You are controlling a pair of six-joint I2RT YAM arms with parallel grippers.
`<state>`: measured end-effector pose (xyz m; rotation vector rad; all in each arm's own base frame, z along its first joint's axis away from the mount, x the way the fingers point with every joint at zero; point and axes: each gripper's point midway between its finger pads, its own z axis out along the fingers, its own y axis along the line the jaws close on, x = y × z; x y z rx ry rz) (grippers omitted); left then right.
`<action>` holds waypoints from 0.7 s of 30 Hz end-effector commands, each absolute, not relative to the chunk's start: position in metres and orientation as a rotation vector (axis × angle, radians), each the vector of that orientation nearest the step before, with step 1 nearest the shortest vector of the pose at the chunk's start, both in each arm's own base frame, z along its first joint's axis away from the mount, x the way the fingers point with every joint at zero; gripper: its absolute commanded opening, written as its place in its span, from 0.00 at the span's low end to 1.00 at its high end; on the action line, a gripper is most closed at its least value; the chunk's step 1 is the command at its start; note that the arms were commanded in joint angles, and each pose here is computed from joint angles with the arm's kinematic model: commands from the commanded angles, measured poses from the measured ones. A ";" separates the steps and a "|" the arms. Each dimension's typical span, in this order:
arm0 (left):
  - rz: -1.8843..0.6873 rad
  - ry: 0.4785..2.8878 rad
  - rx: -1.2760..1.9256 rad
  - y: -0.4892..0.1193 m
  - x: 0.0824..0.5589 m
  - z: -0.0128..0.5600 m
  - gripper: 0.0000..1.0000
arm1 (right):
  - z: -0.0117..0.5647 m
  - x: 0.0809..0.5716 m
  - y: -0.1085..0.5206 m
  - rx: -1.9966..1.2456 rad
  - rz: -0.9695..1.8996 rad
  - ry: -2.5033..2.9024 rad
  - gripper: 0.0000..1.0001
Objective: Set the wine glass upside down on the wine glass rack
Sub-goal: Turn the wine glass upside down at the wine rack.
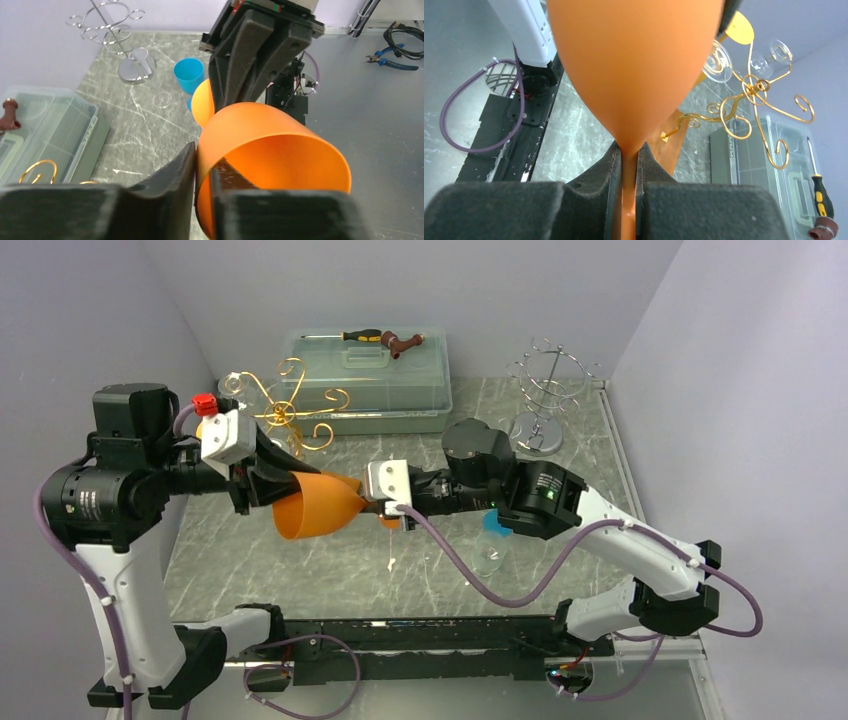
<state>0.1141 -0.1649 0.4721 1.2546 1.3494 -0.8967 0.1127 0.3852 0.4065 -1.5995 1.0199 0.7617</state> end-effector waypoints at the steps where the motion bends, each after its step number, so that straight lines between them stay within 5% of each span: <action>1: -0.985 1.401 1.237 -0.166 0.096 0.470 0.13 | 0.419 0.113 0.397 -1.609 0.756 0.966 0.00; 4: -0.927 1.390 1.245 -0.164 0.097 0.469 0.00 | 0.424 0.121 0.404 -1.575 0.744 0.993 0.00; 7: -0.865 1.383 1.229 -0.162 0.103 0.470 0.00 | 0.436 0.127 0.408 -1.505 0.745 0.992 0.03; 9: -0.802 1.356 1.222 -0.160 0.109 0.475 0.00 | 0.446 0.132 0.409 -1.437 0.745 0.995 0.23; 11: -0.718 1.326 1.209 -0.156 0.116 0.481 0.00 | 0.456 0.141 0.408 -1.354 0.736 1.021 0.57; 13: -0.628 1.289 1.200 -0.153 0.124 0.488 0.00 | 0.466 0.148 0.406 -1.281 0.724 1.048 0.74; 16: -0.514 1.238 1.166 -0.147 0.136 0.501 0.00 | 0.477 0.152 0.400 -1.221 0.730 1.076 0.90; 21: -0.391 1.147 1.138 -0.141 0.145 0.521 0.00 | 0.489 0.146 0.384 -1.155 0.774 1.094 1.00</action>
